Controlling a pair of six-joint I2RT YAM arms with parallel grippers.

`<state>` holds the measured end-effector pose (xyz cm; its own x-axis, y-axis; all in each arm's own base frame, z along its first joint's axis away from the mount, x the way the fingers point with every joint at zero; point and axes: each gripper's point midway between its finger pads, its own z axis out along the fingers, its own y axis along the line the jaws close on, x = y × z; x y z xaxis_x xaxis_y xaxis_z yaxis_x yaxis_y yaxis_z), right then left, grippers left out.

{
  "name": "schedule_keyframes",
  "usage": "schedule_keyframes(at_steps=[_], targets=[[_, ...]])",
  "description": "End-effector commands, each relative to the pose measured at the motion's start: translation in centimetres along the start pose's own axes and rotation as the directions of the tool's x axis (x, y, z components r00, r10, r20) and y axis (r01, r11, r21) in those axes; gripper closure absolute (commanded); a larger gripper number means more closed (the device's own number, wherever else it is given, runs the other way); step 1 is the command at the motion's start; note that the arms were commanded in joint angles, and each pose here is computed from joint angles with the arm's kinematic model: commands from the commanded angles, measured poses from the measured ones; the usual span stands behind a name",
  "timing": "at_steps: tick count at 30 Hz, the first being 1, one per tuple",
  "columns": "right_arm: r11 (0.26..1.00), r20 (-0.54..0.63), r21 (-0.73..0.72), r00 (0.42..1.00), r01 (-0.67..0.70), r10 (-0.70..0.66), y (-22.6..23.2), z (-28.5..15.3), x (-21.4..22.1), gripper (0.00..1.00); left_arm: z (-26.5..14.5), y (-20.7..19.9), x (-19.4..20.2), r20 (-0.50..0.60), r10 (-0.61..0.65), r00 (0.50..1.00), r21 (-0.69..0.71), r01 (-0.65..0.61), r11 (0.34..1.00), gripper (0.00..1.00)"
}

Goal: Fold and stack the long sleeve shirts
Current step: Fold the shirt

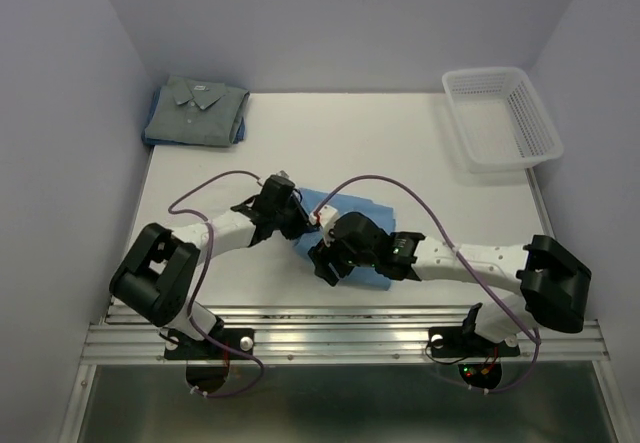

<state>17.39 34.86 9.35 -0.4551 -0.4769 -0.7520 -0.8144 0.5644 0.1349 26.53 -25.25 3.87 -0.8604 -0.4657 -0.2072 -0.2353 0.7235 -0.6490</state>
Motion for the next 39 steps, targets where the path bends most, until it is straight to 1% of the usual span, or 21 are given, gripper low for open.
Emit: schedule_keyframes(at_steps=[1, 2, 3, 4, 7, 9, 11, 12, 13, 15, 16, 17, 19, 22, 24, 25, 29, 32, 34, 35, 39], targets=[[0.998, 0.058, 0.059, 0.998, -0.021, 0.018, -0.8, -1.7, -1.6, 0.25, -4.5, -3.5, -5.6, 0.203, 0.192, 0.960, -0.055, -0.185, 0.981, 1.00], [0.998, 0.089, 0.058, 0.996, -0.032, 0.026, -0.7, -2.6, -2.4, 0.07, -5.9, -3.4, -5.9, 0.210, 0.222, 0.952, -0.092, -0.207, 0.974, 1.00], [0.996, 0.109, 0.078, 0.994, -0.040, 0.031, -1.1, -3.1, -2.8, 0.00, -6.8, -3.5, -6.8, 0.237, 0.255, 0.937, -0.128, -0.230, 0.965, 1.00], [0.994, 0.133, 0.092, 0.990, -0.053, 0.040, -1.3, -3.7, -3.4, 0.00, -8.4, -3.7, -7.9, 0.249, 0.329, 0.911, -0.197, -0.285, 0.938, 1.00], [0.981, 0.211, 0.163, 0.975, -0.100, 0.064, -2.6, -6.8, -5.2, 0.00, -11.4, -3.9, -10.3, 0.249, 0.440, 0.863, -0.343, -0.346, 0.873, 1.00], [0.969, 0.300, 0.204, 0.951, -0.141, 0.075, -3.5, -9.2, -6.7, 0.00, -12.9, -4.2, -11.3, 0.250, 0.478, 0.842, -0.399, -0.360, 0.843, 1.00], [0.958, 0.333, 0.237, 0.940, -0.162, 0.077, -4.3, -10.5, -6.7, 0.00, -14.8, -5.0, -12.6, 0.253, 0.528, 0.811, -0.449, -0.385, 0.806, 1.00], [0.939, 0.352, 0.283, 0.932, -0.194, 0.086, -5.3, -11.2, -6.5, 0.00, -15.4, -5.0, -13.0, 0.221, 0.588, 0.778, -0.474, -0.441, 0.762, 1.00], [0.930, 0.374, 0.299, 0.923, -0.211, 0.089, -5.8, -12.2, -6.5, 0.00, -16.9, -5.6, -14.5, 0.254, 0.612, 0.749, -0.527, -0.424, 0.736, 1.00], [0.909, 0.381, 0.348, 0.920, -0.230, 0.087, -6.8, -13.0, -6.1, 0.00, -18.1, -3.9, -15.6, 0.194, 0.648, 0.737, -0.653, -0.396, 0.646, 1.00], [0.904, 0.386, 0.358, 0.919, -0.234, 0.085, -7.1, -13.4, -5.9, 0.00, -20.5, -4.4, -17.6, 0.241, 0.665, 0.707, -0.729, -0.321, 0.605, 1.00], [0.902, 0.384, 0.365, 0.920, -0.231, 0.080, -7.2, -13.6, -5.7, 0.00, -20.9, -2.9, -17.6, 0.158, 0.679, 0.717, -0.794, -0.316, 0.519, 1.00], [0.896, 0.373, 0.385, 0.925, -0.220, 0.067, -7.6, -13.8, -5.3, 0.00, -22.8, -2.5, -18.9, 0.131, 0.705, 0.697, -0.870, -0.261, 0.419, 1.00], [0.885, 0.360, 0.417, 0.932, -0.208, 0.049, -8.1, -14.0, -4.8, 0.00, -24.3, -2.2, -20.4, 0.062, 0.757, 0.651, -0.932, -0.233, 0.276, 1.00], [0.876, 0.354, 0.437, 0.934, -0.206, 0.043, -8.4, -14.1, -4.7, 0.00, -24.6, -1.9, -20.9, 0.029, 0.766, 0.642, -0.951, -0.218, 0.218, 1.00], [0.875, 0.352, 0.439, 0.935, -0.205, 0.043, -8.5, -14.1, -4.6, 0.00, -25.3, -1.9, -21.4, 0.014, 0.779, 0.627, -0.968, -0.188, 0.169, 1.00], [0.872, 0.338, 0.450, 0.941, -0.192, 0.033, -8.7, -14.0, -4.2, 0.00, -25.5, -2.1, -23.1, -0.071, 0.795, 0.602, -0.990, -0.139, 0.017, 1.00], [0.861, 0.339, 0.468, 0.940, -0.197, 0.030, -9.0, -14.2, -4.1, 0.00, -24.0, -2.2, -24.3, -0.131, 0.792, 0.597, -0.988, -0.145, -0.054, 1.00], [0.854, 0.337, 0.481, 0.941, -0.197, 0.027, -9.3, -14.3, -3.9, 0.00, -22.6, -1.7, -24.5, -0.166, 0.781, 0.602, -0.983, -0.161, -0.084, 1.00], [0.851, 0.331, 0.488, 0.943, -0.194, 0.025, -9.4, -14.3, -3.7, 0.00, -21.1, -1.2, -24.6, -0.209, 0.767, 0.607, -0.976, -0.184, -0.121, 1.00], [0.847, 0.325, 0.496, 0.946, -0.190, 0.022, -9.5, -14.1, -3.6, 0.00, -16.1, -0.7, -24.9, -0.269, 0.739, 0.617, -0.959, -0.241, -0.148, 1.00]])
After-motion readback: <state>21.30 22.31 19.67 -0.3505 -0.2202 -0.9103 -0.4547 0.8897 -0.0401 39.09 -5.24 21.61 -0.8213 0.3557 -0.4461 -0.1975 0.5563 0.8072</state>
